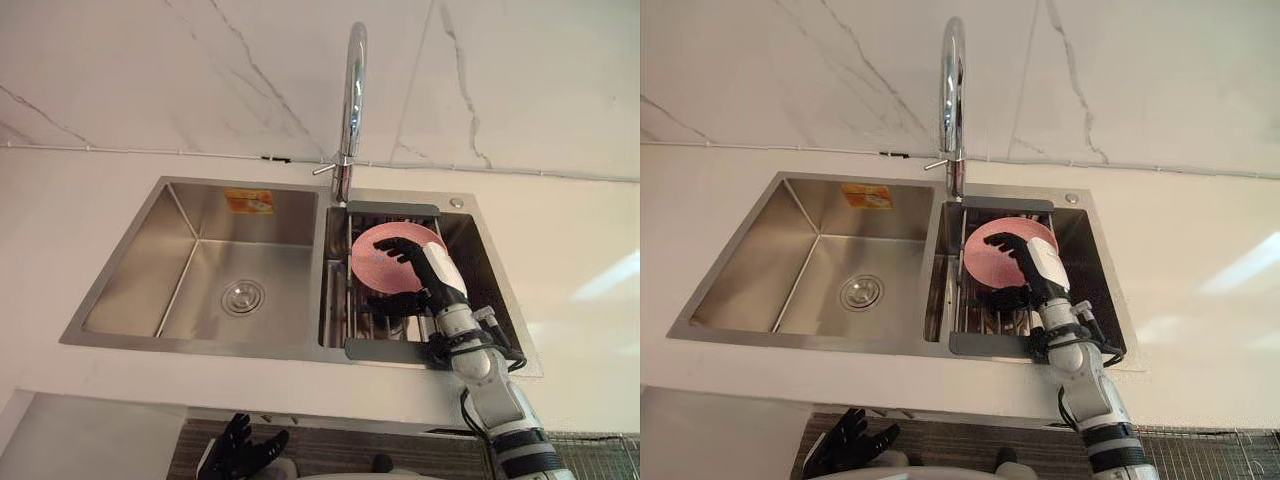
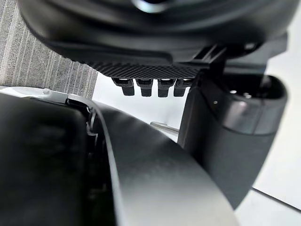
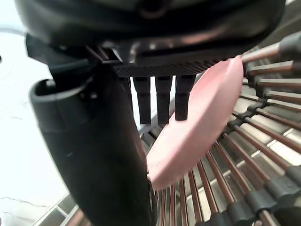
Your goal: Walk over to the sink, pick up the cup, carry it to the dishwasher, place the cup inside the dishwasher, then close the dishwasher door
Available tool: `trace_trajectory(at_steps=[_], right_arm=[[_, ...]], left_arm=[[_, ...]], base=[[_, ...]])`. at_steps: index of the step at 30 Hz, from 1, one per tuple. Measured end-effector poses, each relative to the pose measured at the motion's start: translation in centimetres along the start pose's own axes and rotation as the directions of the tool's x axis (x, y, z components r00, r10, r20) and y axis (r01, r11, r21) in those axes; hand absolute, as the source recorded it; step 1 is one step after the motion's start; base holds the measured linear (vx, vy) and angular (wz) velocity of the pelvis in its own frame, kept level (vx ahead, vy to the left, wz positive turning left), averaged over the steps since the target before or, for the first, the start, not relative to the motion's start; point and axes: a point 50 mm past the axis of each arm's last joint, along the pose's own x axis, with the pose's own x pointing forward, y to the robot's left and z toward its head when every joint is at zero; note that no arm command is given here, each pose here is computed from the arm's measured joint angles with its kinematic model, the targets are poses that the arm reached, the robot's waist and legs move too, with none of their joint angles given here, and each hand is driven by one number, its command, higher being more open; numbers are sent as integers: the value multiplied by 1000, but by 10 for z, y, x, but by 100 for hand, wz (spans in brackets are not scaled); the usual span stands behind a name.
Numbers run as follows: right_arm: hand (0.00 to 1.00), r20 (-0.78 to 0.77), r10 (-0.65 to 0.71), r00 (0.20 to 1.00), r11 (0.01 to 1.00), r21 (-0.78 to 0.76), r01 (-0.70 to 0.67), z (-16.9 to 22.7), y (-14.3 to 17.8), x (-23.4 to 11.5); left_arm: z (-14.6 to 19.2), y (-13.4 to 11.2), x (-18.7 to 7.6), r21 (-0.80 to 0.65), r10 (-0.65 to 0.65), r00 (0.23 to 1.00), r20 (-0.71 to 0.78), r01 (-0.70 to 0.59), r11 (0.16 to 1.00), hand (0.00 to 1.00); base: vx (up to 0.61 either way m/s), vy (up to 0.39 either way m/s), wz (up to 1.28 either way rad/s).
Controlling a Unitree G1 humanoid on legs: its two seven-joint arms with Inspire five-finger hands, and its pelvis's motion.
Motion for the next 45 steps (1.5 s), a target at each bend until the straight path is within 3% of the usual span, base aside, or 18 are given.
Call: trace_trajectory(at_steps=[14, 26, 37, 45], right_arm=[[100, 42, 30, 999, 962, -274, -17, -1, -21, -15], [100, 46, 72, 996, 930, -364, -51, -3, -21, -20], [100, 60, -67, 996, 905, -417, 86, -7, -27, -20], [100, -1, -84, 996, 902, -426, 76, -20, -24, -19]], left_arm=[[-4, 1, -2, -20, 0, 1000, -5, 0, 1000, 100], [-5, 2, -3, -18, 2, 1000, -7, -2, 1000, 100], [-5, 2, -3, -16, 2, 1000, -8, -2, 1000, 100], [-5, 3, -3, -14, 1, 1000, -8, -2, 1000, 100]], base=[[0, -3, -2], [0, 0, 0], [0, 0, 0], [-18, -7, 1]])
